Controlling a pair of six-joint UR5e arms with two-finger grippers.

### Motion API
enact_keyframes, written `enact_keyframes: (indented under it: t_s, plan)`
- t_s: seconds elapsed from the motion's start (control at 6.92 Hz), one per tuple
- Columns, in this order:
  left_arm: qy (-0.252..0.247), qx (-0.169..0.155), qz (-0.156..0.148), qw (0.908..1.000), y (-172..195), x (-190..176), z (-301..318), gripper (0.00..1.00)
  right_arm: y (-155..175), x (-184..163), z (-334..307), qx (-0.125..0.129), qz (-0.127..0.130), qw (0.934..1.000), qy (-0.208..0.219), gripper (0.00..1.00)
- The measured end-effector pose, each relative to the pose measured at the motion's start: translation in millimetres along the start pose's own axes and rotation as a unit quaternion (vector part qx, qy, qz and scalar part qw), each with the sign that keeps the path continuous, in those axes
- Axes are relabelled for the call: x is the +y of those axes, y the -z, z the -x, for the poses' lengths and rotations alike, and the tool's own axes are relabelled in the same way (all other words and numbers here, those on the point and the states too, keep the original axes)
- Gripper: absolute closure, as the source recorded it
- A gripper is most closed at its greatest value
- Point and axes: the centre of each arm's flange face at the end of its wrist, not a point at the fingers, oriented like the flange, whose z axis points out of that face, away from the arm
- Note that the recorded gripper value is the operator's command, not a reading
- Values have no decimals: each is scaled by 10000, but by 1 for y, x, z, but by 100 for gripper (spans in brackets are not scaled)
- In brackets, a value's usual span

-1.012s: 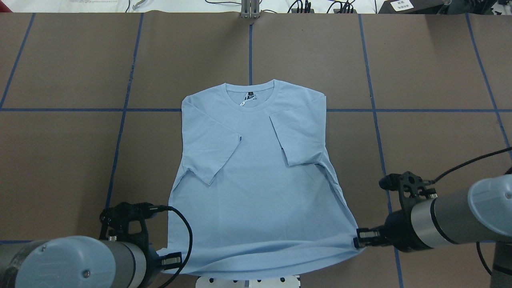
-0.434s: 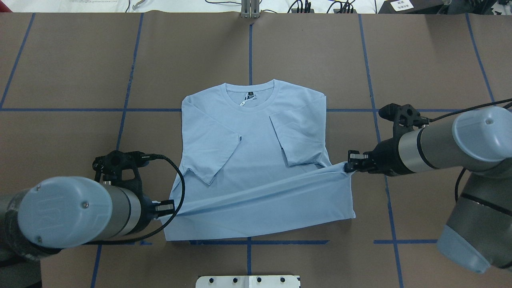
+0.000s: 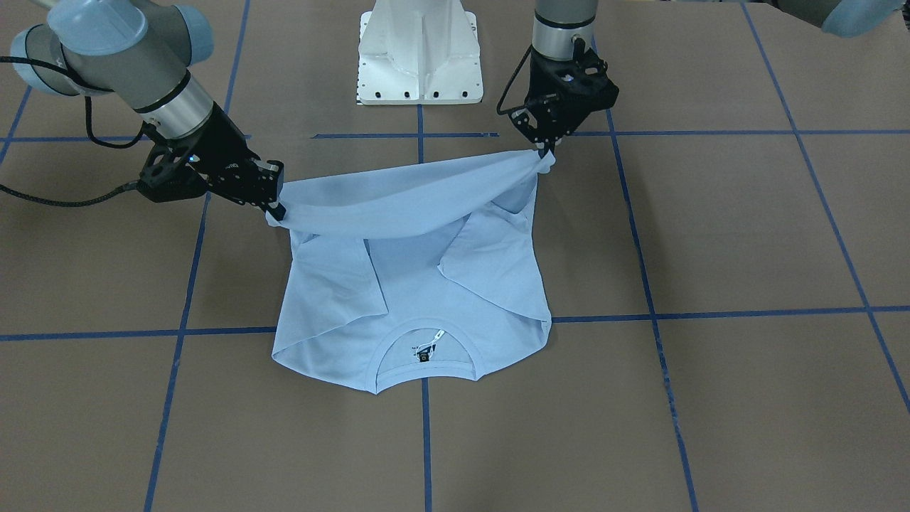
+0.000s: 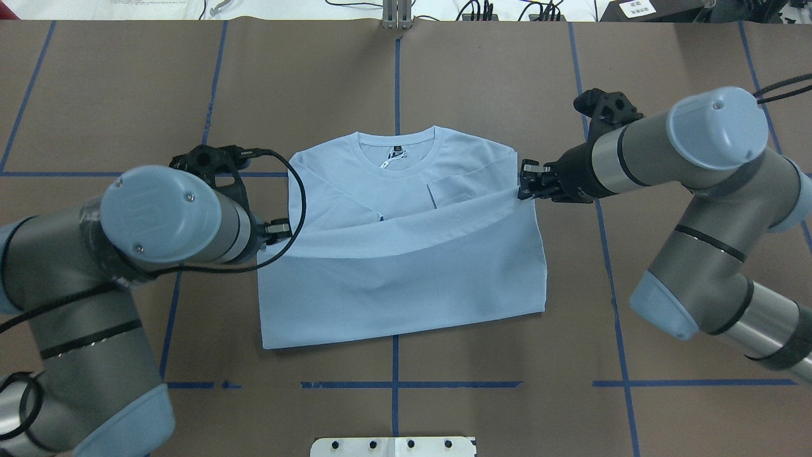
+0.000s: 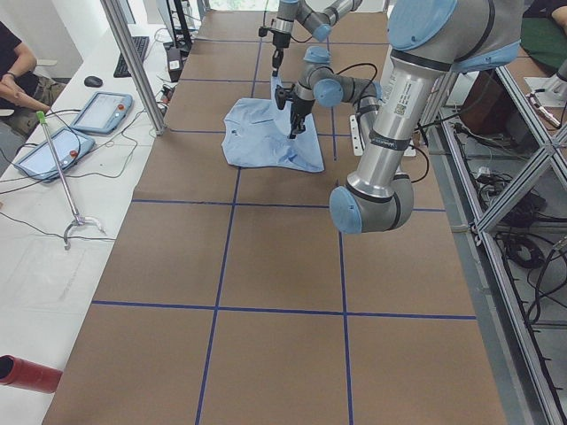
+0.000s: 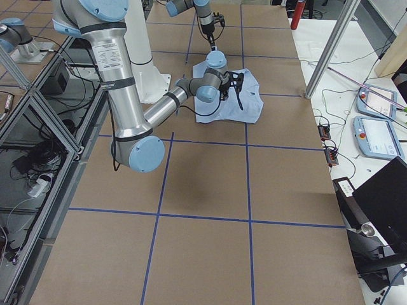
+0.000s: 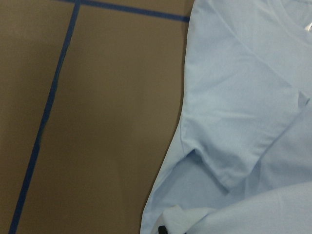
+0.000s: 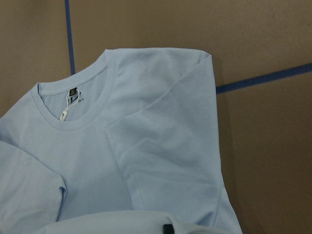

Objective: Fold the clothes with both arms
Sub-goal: 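Lift the hem with both grippers and fold it toward the collar, then lay the hem near the collar and open both grippers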

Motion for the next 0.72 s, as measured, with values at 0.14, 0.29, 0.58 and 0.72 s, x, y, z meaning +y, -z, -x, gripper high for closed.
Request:
enact_keyframes:
  t_s: [0.14,0.29,0.58,0.72]
  plan:
    - [136,-19,-179,9997,-23,-32,1,100,-9,-18,10,20,-79,10000,-48,100]
    - [217,-51,-311,9993,-42,-58,5,100,-14,-36,13,62,-163,9998,-104,100]
    - [239,-39,-420,9988,-63,-81,6,100,-19,-72,11,189,-346,9990,-226,100]
    - [242,-8,-441,9987,-75,-87,-2,100,-24,-87,8,272,-398,9984,-288,100]
